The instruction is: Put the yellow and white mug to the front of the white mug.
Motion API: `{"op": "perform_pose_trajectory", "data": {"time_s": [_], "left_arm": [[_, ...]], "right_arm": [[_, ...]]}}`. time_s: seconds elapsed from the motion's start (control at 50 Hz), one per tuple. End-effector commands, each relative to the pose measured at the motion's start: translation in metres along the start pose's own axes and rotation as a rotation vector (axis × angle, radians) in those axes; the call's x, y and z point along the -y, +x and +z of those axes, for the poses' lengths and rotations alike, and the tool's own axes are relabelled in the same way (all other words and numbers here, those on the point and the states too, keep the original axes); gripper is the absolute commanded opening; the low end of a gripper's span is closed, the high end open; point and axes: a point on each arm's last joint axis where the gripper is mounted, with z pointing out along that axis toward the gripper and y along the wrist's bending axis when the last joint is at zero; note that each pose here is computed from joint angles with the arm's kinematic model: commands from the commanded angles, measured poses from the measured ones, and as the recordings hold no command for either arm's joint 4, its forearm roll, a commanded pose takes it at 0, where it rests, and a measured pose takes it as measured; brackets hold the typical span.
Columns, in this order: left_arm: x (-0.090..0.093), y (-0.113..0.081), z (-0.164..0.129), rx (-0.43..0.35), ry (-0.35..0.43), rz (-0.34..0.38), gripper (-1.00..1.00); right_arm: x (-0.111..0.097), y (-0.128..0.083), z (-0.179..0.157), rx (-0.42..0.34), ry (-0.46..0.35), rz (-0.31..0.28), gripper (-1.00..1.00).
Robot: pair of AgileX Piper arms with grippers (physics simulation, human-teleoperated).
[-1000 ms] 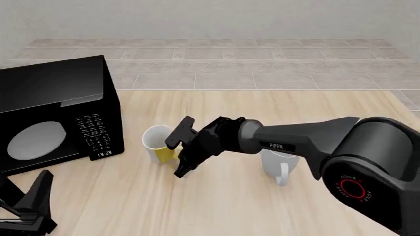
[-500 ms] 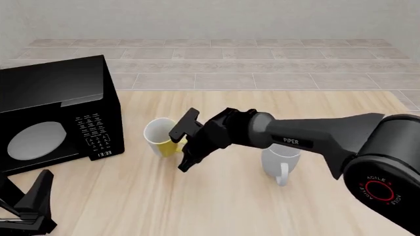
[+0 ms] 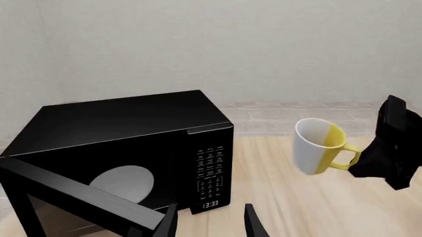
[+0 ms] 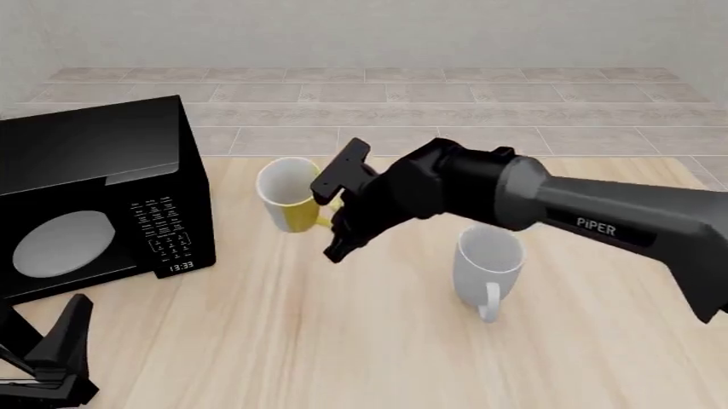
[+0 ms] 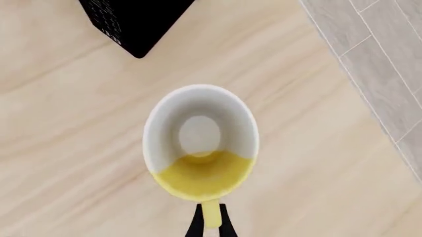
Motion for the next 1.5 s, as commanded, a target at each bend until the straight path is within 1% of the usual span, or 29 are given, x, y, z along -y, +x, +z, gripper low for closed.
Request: {"op": "perform_pose_trajectory", "data": {"time_s": [0.02, 0.14, 0.16, 0.42, 0.52, 0.54, 0.56, 0.6, 0.64, 0.7, 0.86, 0.94, 0.96, 0.98, 1.14, 1.18, 1.38, 1.5], "left_arm": [[0.000, 0.000, 0.000, 0.000, 0.003, 0.000, 1.00], [0.000, 0.000, 0.000, 0.000, 0.003, 0.000, 1.00], [0.000, 0.000, 0.000, 0.000, 0.003, 0.000, 1.00], [0.000, 0.000, 0.000, 0.000, 0.003, 0.000, 1.00], [0.000, 0.000, 0.000, 0.000, 0.003, 0.000, 1.00], [0.000, 0.000, 0.000, 0.000, 0.003, 0.000, 1.00], [0.000, 0.000, 0.000, 0.000, 0.003, 0.000, 1.00], [0.000, 0.000, 0.000, 0.000, 0.003, 0.000, 1.00], [0.000, 0.000, 0.000, 0.000, 0.003, 0.000, 1.00], [0.000, 0.000, 0.000, 0.000, 0.003, 0.000, 1.00], [0.000, 0.000, 0.000, 0.000, 0.003, 0.000, 1.00], [0.000, 0.000, 0.000, 0.000, 0.003, 0.000, 1.00], [0.000, 0.000, 0.000, 0.000, 0.003, 0.000, 1.00], [0.000, 0.000, 0.000, 0.000, 0.003, 0.000, 1.00], [0.000, 0.000, 0.000, 0.000, 0.003, 0.000, 1.00], [0.000, 0.000, 0.000, 0.000, 0.003, 0.000, 1.00], [0.000, 0.000, 0.000, 0.000, 0.003, 0.000, 1.00], [0.000, 0.000, 0.000, 0.000, 0.003, 0.000, 1.00]], "right_arm": [[0.016, -0.006, -0.036, 0.035, 0.033, 0.028, -1.00], [0.026, -0.005, -0.051, 0.049, 0.056, 0.048, -1.00], [0.029, -0.005, -0.055, 0.054, 0.063, 0.060, -1.00], [0.059, 0.002, -0.087, 0.061, 0.126, 0.108, -1.00], [0.062, 0.002, -0.096, 0.072, 0.137, 0.112, -1.00], [0.067, 0.006, -0.100, 0.067, 0.151, 0.097, -1.00], [0.067, 0.006, -0.100, 0.067, 0.151, 0.097, -1.00], [0.067, 0.005, -0.106, 0.077, 0.152, 0.123, -1.00], [0.073, 0.009, -0.110, 0.070, 0.167, 0.121, -1.00], [0.078, 0.011, -0.115, 0.074, 0.178, 0.147, -1.00], [0.091, 0.022, -0.124, 0.063, 0.212, 0.186, -1.00], [0.096, 0.025, -0.130, 0.066, 0.227, 0.206, -1.00], [0.098, 0.026, -0.131, 0.067, 0.231, 0.212, -1.00], [0.100, 0.027, -0.133, 0.070, 0.238, 0.231, -1.00], [0.106, 0.036, -0.137, 0.062, 0.256, 0.251, -1.00], [0.110, 0.041, -0.138, 0.055, 0.266, 0.266, -1.00], [0.115, 0.052, -0.140, 0.053, 0.286, 0.302, -1.00], [0.119, 0.062, -0.143, 0.049, 0.306, 0.333, -1.00]]}}
